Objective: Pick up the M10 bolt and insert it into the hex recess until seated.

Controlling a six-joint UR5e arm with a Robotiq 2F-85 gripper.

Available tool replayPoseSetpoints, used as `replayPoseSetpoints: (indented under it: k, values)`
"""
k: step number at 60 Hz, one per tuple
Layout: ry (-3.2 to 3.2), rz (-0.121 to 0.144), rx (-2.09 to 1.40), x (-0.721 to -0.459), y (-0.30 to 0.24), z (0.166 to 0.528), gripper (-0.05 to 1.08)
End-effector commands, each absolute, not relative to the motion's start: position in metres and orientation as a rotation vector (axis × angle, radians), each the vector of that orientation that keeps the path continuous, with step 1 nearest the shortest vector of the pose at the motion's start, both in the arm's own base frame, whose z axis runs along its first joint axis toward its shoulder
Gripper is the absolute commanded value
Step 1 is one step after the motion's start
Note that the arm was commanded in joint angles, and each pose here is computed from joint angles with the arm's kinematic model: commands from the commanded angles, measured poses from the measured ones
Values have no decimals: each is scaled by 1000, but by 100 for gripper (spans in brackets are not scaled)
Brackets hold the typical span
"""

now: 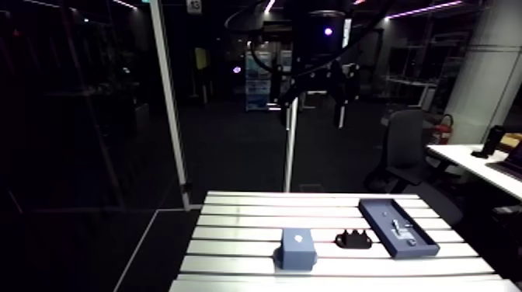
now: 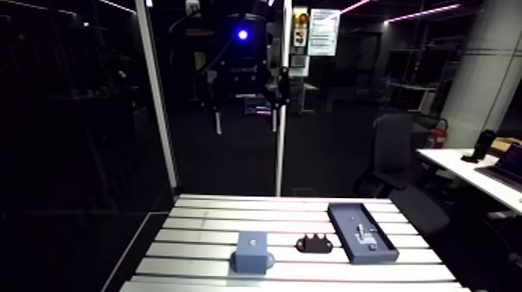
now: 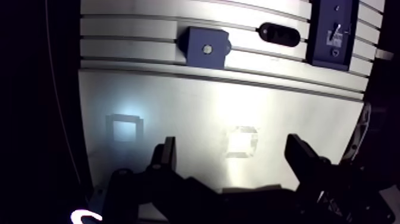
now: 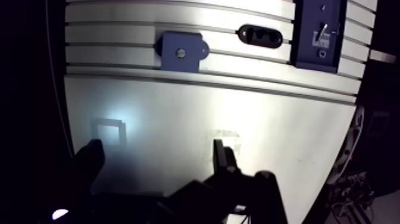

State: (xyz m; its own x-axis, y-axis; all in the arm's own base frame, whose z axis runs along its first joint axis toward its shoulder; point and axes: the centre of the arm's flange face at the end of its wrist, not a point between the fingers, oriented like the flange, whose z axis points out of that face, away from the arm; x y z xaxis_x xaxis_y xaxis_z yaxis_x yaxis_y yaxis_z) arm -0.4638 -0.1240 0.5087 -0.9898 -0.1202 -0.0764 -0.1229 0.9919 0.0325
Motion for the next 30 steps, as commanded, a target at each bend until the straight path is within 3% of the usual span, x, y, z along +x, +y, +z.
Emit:
replayPoseSetpoints:
  k: [1, 21, 27, 30]
  values:
    - [3068, 64, -194, -462, -123, 506, 1]
    - [3072, 51, -191, -463, -124, 506, 1]
    - [3070, 20, -188, -463, -124, 504, 1]
    - [3070, 18, -188, -463, -125, 504, 1]
